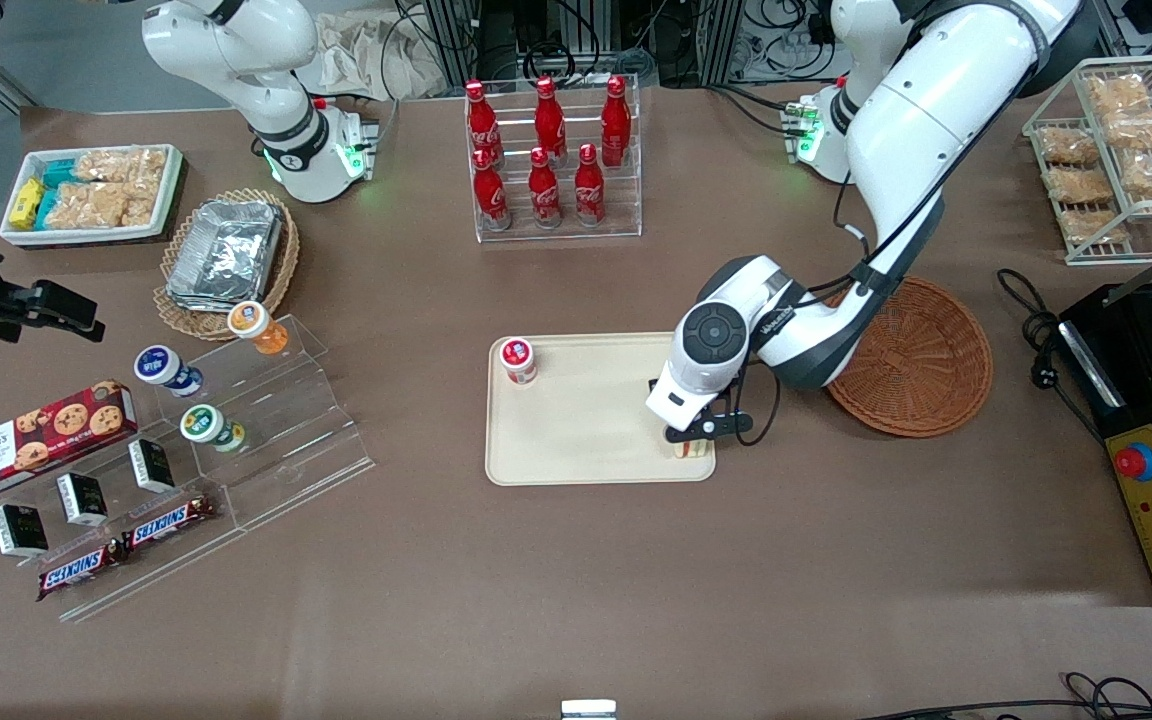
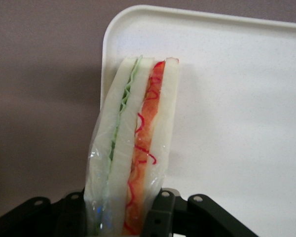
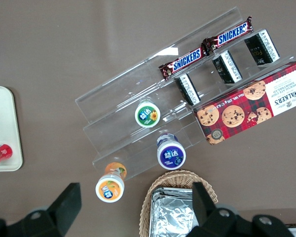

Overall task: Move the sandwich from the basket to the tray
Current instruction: 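Lower the sandwich onto the cream tray beside its rim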

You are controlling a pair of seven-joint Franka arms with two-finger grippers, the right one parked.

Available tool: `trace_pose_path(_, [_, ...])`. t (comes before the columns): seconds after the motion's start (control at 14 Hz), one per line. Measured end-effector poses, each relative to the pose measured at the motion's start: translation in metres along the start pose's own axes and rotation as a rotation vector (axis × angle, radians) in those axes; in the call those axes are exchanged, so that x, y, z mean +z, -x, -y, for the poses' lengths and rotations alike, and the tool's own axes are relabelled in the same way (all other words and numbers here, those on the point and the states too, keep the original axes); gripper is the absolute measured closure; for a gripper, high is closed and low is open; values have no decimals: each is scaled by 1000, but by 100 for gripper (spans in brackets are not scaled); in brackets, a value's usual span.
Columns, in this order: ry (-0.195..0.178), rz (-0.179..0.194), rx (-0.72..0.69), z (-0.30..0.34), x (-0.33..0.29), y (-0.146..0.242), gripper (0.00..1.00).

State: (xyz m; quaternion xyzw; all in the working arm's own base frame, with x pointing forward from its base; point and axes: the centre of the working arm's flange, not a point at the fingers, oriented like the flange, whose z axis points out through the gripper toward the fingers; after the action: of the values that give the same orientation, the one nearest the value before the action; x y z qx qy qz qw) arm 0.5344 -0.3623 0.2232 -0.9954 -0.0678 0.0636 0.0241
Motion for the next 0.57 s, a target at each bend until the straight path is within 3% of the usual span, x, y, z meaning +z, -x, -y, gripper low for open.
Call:
trace_pose_path(0.21, [3,1,1,-1,2,0,47])
trace_pose_path(0.57, [17,-19,-4,-3,-9,-6,1])
